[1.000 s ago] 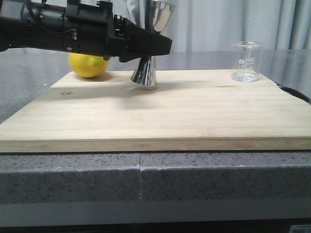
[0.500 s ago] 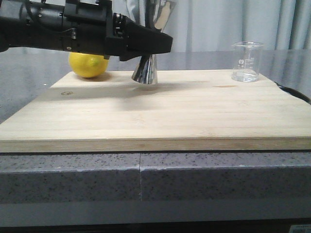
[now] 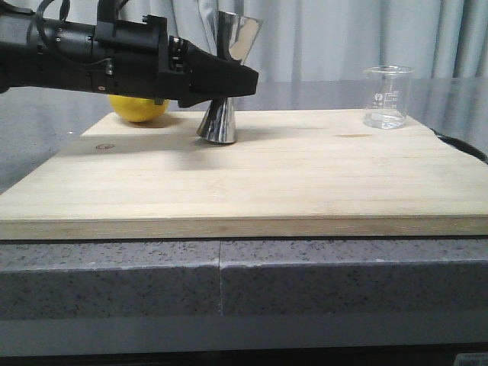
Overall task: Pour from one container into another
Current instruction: 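Lower the steel jigger toward the board with the left gripper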
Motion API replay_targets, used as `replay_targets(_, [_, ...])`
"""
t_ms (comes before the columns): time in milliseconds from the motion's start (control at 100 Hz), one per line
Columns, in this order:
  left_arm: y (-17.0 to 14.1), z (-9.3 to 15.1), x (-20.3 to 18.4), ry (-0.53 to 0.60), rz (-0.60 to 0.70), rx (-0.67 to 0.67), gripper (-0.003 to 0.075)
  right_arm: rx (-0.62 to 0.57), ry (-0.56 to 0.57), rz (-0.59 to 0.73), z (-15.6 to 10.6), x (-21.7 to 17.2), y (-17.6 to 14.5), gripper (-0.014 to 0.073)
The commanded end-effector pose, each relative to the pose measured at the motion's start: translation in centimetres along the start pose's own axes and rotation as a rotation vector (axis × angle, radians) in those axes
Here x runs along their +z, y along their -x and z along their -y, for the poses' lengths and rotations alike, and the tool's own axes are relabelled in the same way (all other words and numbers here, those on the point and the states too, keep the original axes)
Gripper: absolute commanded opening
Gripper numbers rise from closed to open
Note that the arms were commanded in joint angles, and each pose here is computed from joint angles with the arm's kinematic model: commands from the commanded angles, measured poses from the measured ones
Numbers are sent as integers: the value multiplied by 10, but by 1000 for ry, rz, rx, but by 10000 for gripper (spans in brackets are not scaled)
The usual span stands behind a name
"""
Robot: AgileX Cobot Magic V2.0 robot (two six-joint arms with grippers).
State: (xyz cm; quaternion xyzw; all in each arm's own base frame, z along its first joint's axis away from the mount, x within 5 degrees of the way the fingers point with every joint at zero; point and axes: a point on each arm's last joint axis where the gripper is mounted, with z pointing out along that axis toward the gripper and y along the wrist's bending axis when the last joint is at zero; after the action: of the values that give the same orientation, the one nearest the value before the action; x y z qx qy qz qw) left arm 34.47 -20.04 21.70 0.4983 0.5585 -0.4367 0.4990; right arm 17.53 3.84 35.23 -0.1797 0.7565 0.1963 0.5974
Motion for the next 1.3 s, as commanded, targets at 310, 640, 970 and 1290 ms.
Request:
replay_targets(310, [35,3,-5,-34,169,31,59,-39,-39,24,2,-4,9,588])
replay_targets(640, [30,2,-4,-38,166,18,63,-39,-41,24,2,-4,9,588])
replay_targets(970, [30,2,-4,-38,166,18,78,-39,-41,24,2,-4,9,588])
replay_targets(1290, [30,2,-4,-38,166,18,105,-39,-41,24,2,-4,9,588])
